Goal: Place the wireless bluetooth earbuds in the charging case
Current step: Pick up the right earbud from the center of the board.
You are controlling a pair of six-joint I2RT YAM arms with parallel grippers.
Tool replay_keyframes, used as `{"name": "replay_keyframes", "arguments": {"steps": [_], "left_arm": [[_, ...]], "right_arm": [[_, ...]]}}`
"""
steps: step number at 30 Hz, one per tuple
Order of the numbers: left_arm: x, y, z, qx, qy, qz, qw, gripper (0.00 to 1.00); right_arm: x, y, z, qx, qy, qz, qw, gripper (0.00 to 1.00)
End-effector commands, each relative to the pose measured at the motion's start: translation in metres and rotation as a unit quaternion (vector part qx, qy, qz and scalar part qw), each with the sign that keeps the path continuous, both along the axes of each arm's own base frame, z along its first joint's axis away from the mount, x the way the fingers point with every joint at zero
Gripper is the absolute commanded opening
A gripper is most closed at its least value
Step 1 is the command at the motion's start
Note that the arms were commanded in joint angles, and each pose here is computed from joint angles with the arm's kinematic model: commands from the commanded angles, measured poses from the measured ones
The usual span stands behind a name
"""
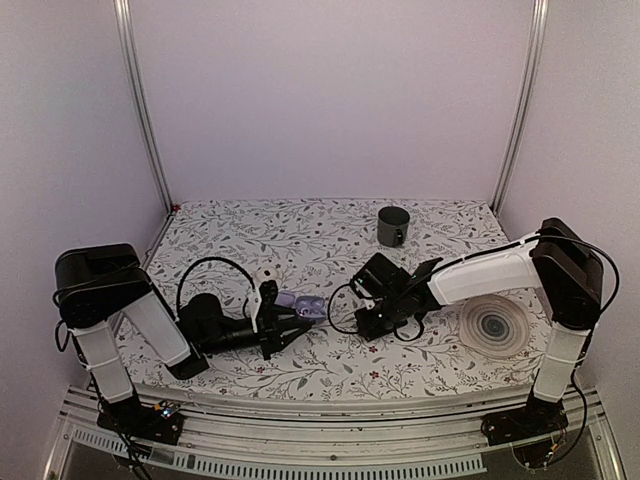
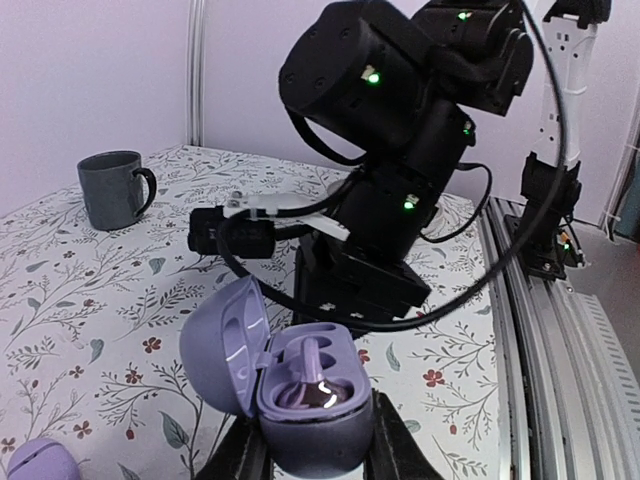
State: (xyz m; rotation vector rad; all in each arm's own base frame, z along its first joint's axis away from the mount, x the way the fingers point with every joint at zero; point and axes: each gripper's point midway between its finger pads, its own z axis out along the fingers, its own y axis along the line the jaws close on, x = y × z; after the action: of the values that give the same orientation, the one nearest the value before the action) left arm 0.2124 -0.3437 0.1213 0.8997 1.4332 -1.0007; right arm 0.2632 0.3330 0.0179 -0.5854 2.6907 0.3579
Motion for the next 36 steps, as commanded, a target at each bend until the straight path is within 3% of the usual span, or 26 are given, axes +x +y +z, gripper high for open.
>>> {"name": "replay_keyframes", "arguments": {"steps": [1,3,8,12,15,18,21,26,33,36], "left_arm": [[0.001,-0.001,-0.01,0.019,-0.004,-0.01,1.0,0.0],[-0.001,-0.003,-0.016,0.027,0.001,-0.02,0.999,0.0],[-0.001,-0.002,-0.02,0.031,0.007,-0.018,0.999,0.0],[-0.002,-0.002,-0.019,0.028,0.007,-0.018,0.999,0.0],[-0.003,0.0,-0.017,0.026,0.007,-0.017,0.999,0.0],[-0.003,0.002,-0.014,0.026,0.004,-0.013,1.0,0.0],[0.0,0.007,-0.009,0.029,-0.002,0.003,1.0,0.0],[0.001,0.017,-0.004,0.033,-0.006,0.024,0.999,0.0],[-0.002,0.027,-0.002,0.039,-0.006,0.038,0.999,0.0],[-0.003,0.03,0.0,0.036,-0.006,0.042,0.998,0.0]], "right_arm": [[-0.046,0.018,0.01,0.005,-0.029,0.142,0.989,0.1],[-0.053,0.016,0.009,-0.002,-0.036,0.164,0.986,0.17],[-0.048,0.002,0.017,-0.014,-0.045,0.132,0.99,0.5],[-0.052,-0.005,0.033,0.02,-0.017,0.076,0.997,0.55],[-0.064,-0.005,0.038,0.057,0.033,0.027,0.997,0.51],[-0.085,0.003,0.028,0.08,0.102,-0.005,0.991,0.35],[-0.096,0.006,0.013,0.078,0.14,-0.038,0.986,0.32],[-0.091,0.01,0.002,0.079,0.15,-0.078,0.982,0.31],[-0.06,-0.004,-0.009,0.049,0.139,-0.106,0.983,0.16],[-0.043,0.001,-0.008,0.038,0.124,-0.097,0.987,0.14]]}}
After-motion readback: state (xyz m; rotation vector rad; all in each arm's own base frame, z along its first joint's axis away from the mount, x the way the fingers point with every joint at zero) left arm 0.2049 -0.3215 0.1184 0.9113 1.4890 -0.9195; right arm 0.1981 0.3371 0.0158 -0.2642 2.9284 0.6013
